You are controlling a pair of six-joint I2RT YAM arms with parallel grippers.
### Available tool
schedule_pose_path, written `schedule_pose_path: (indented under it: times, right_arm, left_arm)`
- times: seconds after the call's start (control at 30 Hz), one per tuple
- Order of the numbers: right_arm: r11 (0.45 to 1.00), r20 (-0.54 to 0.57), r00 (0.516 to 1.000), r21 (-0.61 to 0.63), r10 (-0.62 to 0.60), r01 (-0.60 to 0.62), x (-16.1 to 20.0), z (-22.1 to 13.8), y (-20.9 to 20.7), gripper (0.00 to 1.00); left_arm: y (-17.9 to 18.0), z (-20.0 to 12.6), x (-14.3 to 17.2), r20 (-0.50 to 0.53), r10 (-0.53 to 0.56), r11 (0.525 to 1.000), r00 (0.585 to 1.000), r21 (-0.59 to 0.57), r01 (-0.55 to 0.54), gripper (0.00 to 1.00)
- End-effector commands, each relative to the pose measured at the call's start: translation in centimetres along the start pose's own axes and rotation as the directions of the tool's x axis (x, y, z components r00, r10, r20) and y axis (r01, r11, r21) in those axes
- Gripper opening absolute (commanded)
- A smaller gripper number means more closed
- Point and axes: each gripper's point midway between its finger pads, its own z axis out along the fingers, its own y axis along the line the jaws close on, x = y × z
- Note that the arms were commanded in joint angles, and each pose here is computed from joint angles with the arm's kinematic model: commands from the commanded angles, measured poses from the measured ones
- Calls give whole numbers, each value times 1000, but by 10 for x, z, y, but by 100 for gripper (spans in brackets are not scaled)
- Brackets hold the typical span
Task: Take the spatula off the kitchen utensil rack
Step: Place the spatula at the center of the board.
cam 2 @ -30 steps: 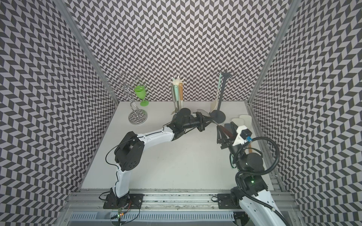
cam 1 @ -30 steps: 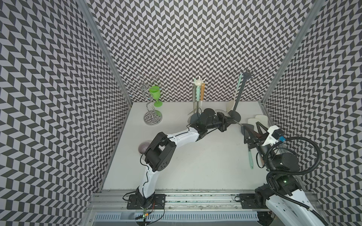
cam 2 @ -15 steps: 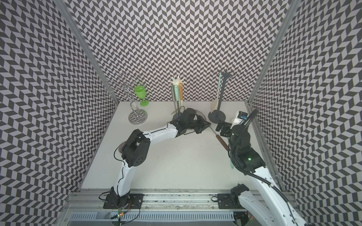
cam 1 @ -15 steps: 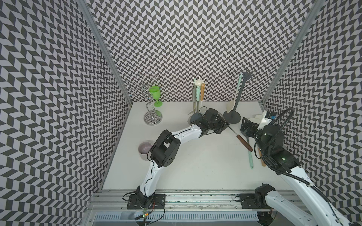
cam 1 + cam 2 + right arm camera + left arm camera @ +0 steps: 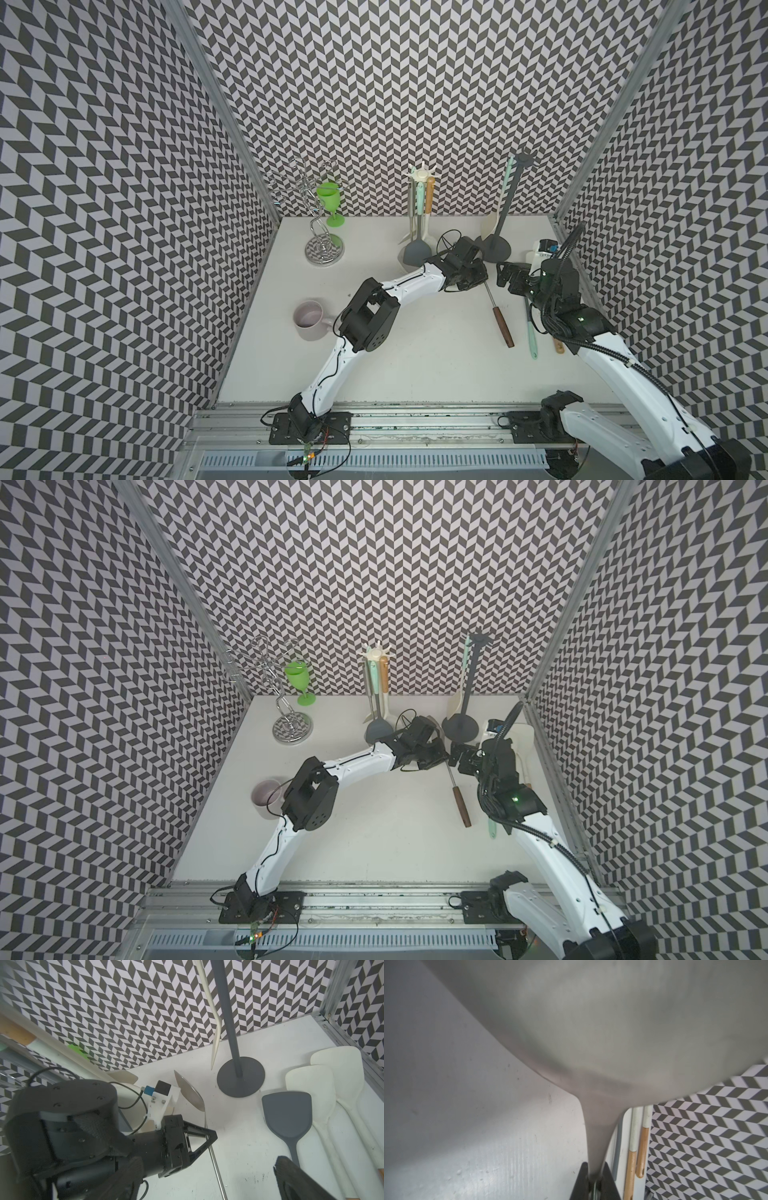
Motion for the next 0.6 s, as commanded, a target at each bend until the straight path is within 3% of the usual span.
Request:
schedule_pose_path:
  times: [0.0,0.23,0.57]
  right_arm:
    - [998,59,997,-38,53,-50,-15,0,3,99]
    - [998,38,997,3,67,-67,-8,8,-11,100]
    - [998,36,998,31,58,-59,-2,13,-20,100]
  left_arm:
    - [-12,8,10,-5,113,994,994,-3,-113,0]
    - [-8,38,35,-68,135,991,988,9,-135,0]
    - [3,57,66,-138,129,991,982,-12,-132,0]
